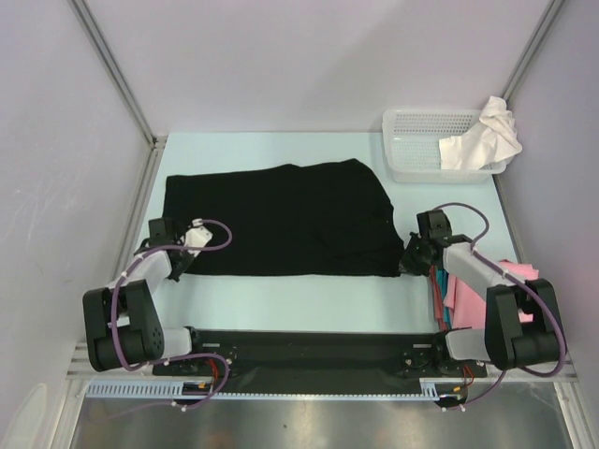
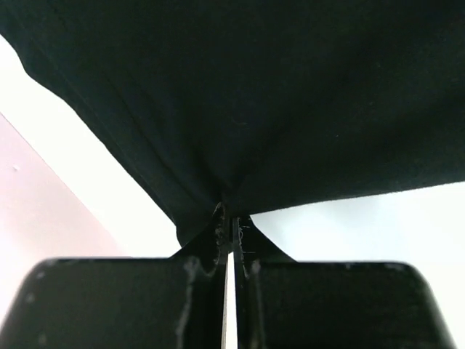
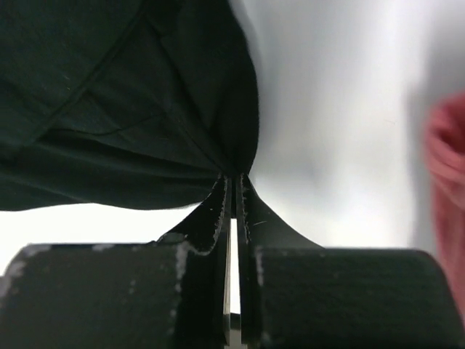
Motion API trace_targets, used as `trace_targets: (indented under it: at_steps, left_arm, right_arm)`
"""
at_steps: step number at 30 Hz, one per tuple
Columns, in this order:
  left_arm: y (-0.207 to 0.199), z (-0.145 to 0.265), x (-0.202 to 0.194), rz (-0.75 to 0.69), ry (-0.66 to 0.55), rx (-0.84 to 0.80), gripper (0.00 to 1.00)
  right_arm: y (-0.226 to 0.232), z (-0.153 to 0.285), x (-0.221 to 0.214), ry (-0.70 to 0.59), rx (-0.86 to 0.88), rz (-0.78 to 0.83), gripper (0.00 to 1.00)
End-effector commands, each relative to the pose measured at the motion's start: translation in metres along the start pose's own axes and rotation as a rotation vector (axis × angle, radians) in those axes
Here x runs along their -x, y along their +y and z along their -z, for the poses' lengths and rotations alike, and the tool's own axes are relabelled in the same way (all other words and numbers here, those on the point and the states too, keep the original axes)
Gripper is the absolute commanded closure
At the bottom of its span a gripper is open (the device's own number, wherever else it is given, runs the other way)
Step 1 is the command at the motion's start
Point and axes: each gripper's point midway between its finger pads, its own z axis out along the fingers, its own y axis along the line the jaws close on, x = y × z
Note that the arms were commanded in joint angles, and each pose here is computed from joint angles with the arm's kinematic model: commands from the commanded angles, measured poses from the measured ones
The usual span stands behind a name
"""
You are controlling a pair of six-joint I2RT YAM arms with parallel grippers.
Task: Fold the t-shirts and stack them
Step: Fold the tshirt
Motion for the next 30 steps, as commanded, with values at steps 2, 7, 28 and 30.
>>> trace_targets:
  at_steps: [2, 7, 28, 30]
  left_arm:
    - [-0.009, 0.009, -0.002, 0.073, -0.046, -0.082, 1.00]
    - [-0.005, 0.032, -0.006, 0.093, -0.004, -0.142, 1.00]
    - [0.117, 0.097, 0.106, 0.340, -0.316, -0.047, 0.09]
    - [0.140, 0.094, 0.121, 0.422, -0.353, 0.009, 0.07]
  right_arm:
    - [-0.021, 0.020, 0.005, -0.055, -0.094, -0.004, 1.00]
    - [-0.016, 0.034, -0.016, 0.005, -0.049, -0.063, 1.00]
    - [0.148, 0.144, 0.141, -0.380, 0.251, 0.310, 0.28]
    - [0.175, 0.140, 0.164, -0.389, 0.276, 0.406, 0.33]
